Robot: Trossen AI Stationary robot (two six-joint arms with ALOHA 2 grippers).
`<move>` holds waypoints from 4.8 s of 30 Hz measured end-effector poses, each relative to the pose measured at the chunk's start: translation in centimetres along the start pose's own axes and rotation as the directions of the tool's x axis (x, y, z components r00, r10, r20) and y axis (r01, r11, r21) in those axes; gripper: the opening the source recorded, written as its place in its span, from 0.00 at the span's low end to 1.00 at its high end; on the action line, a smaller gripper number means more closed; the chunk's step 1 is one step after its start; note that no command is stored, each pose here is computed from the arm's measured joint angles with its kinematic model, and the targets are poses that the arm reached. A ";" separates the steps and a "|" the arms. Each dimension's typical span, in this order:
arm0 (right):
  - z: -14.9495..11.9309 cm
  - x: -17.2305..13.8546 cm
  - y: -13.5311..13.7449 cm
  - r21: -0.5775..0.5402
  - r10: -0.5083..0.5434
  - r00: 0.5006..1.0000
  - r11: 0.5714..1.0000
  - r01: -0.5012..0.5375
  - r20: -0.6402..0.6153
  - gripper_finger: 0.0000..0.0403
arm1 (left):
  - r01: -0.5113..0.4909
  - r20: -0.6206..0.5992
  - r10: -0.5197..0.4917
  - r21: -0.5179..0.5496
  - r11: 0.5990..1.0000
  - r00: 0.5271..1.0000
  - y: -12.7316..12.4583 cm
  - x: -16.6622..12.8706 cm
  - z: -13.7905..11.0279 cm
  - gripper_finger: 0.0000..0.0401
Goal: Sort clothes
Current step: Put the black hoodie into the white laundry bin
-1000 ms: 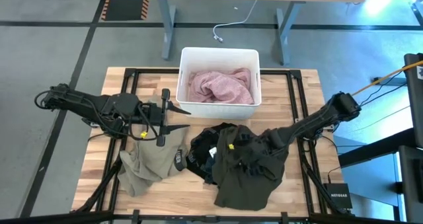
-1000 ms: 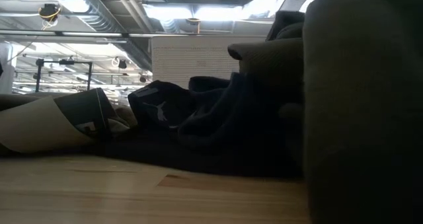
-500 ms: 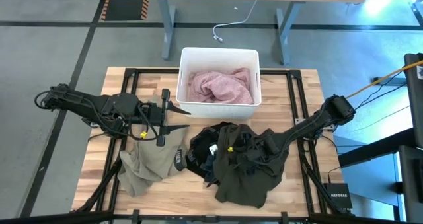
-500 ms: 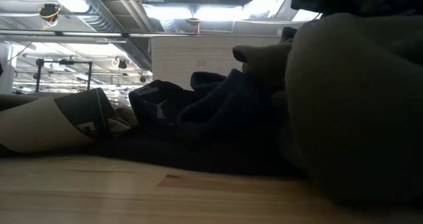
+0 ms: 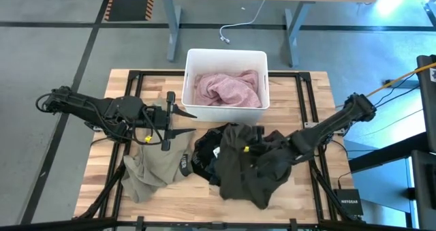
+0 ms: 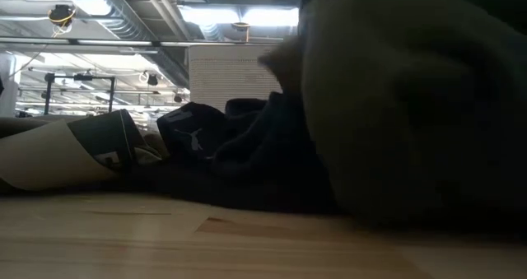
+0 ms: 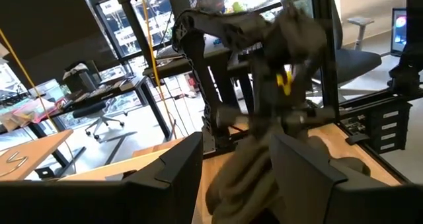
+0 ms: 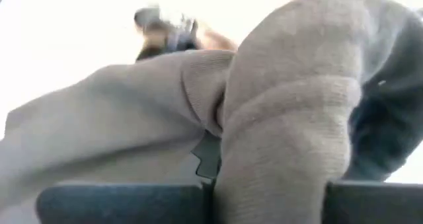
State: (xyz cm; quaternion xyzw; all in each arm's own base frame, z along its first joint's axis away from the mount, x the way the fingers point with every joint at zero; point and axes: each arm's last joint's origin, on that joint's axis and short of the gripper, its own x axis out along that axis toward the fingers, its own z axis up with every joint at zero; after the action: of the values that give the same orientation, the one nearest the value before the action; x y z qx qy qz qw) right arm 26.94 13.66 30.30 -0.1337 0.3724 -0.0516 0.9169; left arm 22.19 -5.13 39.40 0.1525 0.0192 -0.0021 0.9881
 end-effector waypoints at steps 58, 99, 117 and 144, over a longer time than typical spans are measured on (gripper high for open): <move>7.0 2.8 -27.8 0.103 -0.444 0.862 0.872 0.478 -0.243 0.46 | 0.007 -0.026 -0.007 0.003 1.000 1.000 -0.1 0.0 -0.2 0.42; -9.7 1.1 -7.4 0.494 -0.033 0.920 0.836 0.239 -0.390 0.65 | 0.008 -0.033 -0.008 0.003 1.000 0.999 -0.1 0.0 -0.3 0.42; -2.8 -0.3 -9.5 0.379 0.038 0.999 0.924 -0.047 0.031 0.07 | 0.007 -0.028 -0.007 0.002 1.000 1.000 -0.1 0.0 -0.3 0.42; 5.3 -7.8 -25.0 0.399 -0.511 0.811 0.832 0.384 0.284 0.15 | 0.007 -0.028 -0.007 0.015 1.000 1.000 -0.1 0.0 -0.3 0.42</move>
State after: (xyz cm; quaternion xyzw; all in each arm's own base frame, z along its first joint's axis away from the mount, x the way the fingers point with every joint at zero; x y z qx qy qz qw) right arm 25.17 -7.73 46.23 -0.0742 0.1314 -0.3024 0.9411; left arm 22.20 -5.11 39.11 0.1596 0.0338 -0.0036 0.9866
